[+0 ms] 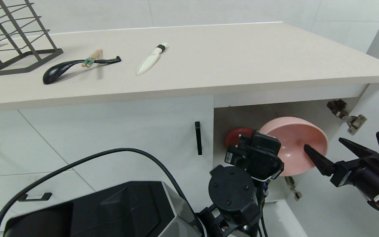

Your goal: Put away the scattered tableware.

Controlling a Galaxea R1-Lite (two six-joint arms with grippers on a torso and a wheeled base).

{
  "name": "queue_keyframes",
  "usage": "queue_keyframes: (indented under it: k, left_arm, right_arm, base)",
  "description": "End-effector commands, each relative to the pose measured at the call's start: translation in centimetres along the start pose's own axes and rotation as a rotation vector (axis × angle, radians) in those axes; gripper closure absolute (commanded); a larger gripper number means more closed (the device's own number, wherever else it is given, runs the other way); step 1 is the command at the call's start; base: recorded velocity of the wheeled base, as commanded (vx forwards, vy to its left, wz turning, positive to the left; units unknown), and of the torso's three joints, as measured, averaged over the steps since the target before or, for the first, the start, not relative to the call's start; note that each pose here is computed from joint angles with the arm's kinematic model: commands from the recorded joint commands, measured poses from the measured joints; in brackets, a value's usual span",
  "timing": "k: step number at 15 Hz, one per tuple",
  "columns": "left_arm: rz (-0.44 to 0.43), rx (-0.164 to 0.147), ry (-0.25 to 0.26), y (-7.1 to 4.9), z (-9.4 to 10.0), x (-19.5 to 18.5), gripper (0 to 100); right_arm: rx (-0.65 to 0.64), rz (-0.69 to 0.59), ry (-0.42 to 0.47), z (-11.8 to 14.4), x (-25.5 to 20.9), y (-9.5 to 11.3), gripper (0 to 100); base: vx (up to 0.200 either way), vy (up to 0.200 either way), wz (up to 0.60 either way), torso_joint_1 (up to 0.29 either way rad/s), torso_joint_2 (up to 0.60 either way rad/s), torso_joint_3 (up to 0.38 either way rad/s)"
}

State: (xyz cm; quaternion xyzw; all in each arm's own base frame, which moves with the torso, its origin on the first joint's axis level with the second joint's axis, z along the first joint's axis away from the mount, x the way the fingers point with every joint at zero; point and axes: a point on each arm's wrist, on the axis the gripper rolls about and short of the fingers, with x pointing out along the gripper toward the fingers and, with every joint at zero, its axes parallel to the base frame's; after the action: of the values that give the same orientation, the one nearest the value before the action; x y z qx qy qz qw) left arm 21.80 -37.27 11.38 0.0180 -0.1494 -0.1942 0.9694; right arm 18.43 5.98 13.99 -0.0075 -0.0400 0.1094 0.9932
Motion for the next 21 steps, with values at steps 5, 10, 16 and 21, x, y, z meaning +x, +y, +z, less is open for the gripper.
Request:
queue_keyframes:
  k: [5,10,16,21]
  left_arm:
    - [-0.017,-0.012,-0.011,-0.7,0.5,-0.4,100]
    - [-0.024,-0.014,-0.012,-0.9,0.6,-0.5,100]
    - [-0.027,-0.009,-0.005,-1.0,0.2,-0.6,0]
    - [-0.033,0.001,0.004,-0.5,0.5,-1.0,0]
  right_arm:
    - [0.000,-0.003,-0.008,0.1,0.1,-0.1,0]
    - [0.007,0.023,-0.051,1.0,-0.1,0.4,100]
    - [0.011,0.061,-0.047,0.9,-0.2,1.2,100]
    - [0.010,0.052,-0.050,1.0,-0.2,1.0,100]
  base:
    - [0.000,0.000,0.00,0.000,0.00,0.000]
    - [0.000,0.000,0.00,0.000,0.00,0.000]
    - [0.000,0.000,0.00,0.000,0.00,0.000]
    - [0.000,0.000,0.00,0.000,0.00,0.000]
